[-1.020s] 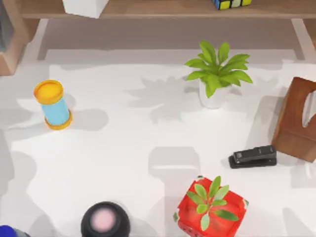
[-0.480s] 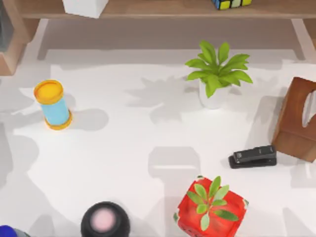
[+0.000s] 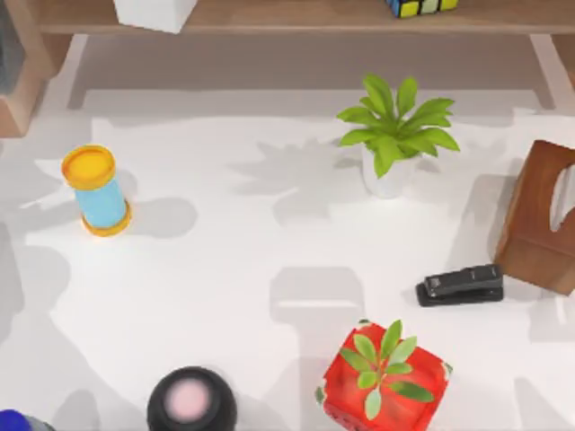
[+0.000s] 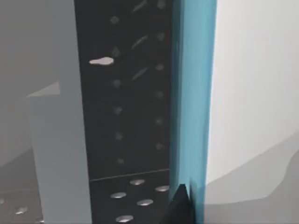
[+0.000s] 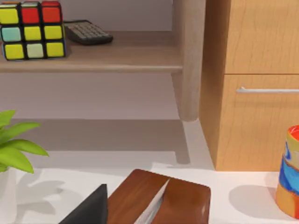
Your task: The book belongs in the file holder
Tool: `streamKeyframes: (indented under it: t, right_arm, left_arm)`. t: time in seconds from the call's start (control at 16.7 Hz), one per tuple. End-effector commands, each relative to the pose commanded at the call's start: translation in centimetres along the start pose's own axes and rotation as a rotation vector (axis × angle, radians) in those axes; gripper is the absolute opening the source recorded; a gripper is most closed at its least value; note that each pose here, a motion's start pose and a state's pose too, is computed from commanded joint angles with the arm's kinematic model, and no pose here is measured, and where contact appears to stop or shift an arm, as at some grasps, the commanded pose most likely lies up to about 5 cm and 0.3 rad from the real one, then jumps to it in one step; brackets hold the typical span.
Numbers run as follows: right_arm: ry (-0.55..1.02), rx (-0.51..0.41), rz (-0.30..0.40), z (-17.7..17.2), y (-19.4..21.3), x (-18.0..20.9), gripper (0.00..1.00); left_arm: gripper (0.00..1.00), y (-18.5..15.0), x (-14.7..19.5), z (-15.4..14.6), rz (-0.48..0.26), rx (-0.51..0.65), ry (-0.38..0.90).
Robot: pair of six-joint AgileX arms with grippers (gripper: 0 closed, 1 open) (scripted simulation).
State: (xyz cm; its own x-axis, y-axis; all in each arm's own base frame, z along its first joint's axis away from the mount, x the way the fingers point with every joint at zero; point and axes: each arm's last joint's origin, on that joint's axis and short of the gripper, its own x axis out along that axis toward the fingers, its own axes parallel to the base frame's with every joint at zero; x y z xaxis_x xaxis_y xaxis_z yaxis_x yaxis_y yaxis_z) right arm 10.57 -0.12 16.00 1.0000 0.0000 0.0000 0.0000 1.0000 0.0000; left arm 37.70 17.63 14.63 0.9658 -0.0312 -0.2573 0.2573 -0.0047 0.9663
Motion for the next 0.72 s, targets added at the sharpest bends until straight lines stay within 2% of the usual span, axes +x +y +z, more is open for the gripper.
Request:
streamKeyframes:
  t: [0.36, 0.72]
  right_arm:
    - [0.000, 0.000, 0.000, 0.00, 0.00, 0.00, 1.00]
    - [0.000, 0.000, 0.000, 0.00, 0.00, 0.00, 1.00]
  left_arm:
    - [0.98, 0.00, 0.00, 0.00, 0.000, 0.000, 0.000]
    - [1.00, 0.00, 0.00, 0.00, 0.000, 0.000, 0.000]
